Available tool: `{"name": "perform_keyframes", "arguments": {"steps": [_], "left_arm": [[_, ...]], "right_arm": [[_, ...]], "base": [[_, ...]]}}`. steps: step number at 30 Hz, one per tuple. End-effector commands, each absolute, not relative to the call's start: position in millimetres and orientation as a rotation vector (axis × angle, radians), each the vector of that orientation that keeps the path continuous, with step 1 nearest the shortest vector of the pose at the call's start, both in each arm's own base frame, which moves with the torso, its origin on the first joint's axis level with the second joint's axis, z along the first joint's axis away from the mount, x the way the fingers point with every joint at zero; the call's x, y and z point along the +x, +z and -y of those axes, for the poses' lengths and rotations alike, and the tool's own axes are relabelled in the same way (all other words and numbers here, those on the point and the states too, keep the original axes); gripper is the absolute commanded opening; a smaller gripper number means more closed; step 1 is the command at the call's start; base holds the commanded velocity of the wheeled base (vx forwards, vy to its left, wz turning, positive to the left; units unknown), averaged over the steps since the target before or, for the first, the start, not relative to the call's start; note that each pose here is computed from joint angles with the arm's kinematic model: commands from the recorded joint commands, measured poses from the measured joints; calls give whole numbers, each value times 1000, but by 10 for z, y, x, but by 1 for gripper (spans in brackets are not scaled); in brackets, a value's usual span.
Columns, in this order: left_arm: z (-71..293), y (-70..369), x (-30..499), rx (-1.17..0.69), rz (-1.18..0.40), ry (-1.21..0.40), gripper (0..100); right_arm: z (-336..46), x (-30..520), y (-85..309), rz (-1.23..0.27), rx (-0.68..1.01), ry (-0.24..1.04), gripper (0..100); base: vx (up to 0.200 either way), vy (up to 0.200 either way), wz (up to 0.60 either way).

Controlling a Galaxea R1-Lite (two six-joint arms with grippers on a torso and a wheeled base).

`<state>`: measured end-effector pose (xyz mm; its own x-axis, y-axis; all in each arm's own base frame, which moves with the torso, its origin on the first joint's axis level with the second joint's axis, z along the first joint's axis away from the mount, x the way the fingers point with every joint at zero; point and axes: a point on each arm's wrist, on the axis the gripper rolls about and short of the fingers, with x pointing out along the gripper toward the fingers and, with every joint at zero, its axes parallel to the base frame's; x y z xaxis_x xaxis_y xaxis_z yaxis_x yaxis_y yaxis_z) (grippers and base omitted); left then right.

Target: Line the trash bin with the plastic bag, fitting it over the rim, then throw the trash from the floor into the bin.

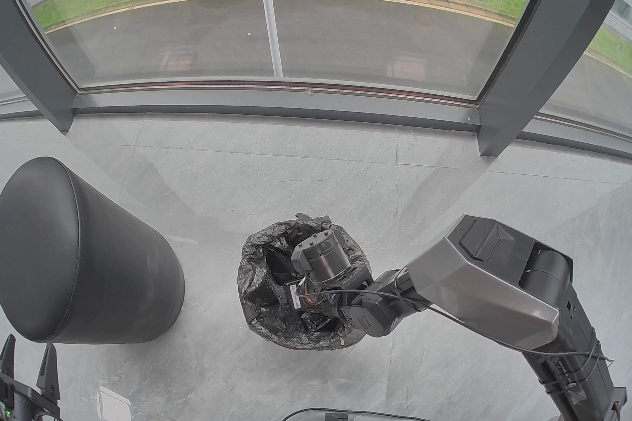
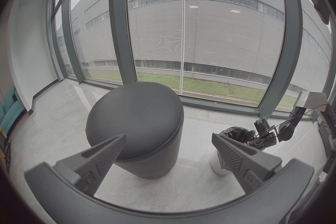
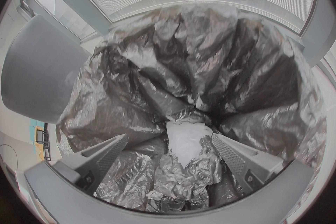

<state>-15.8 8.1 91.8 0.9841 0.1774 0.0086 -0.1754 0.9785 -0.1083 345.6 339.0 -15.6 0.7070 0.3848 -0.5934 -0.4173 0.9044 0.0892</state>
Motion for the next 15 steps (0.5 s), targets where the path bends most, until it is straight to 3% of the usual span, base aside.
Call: {"name": "perform_keyframes", "arguments": {"steps": [1, 4, 9, 15], "left_arm": [[-78, 869, -144, -108, -3, 172, 100], [-77, 869, -144, -119, -2, 168, 100], [-71, 869, -143, -125, -3, 142, 100], [-52, 869, -141, -159, -8, 58, 100]], "right_arm": [[-3348, 3456, 186, -595, -26, 440, 100], [-3215, 3309, 804, -539, 9, 460, 100], [-2915, 3073, 1389, -485, 42, 456, 100], [-2048, 2822, 2071, -372, 101, 360, 100]], "base": [[0, 0, 0], [0, 0, 0], [0, 0, 0], [0, 0, 0]]}}
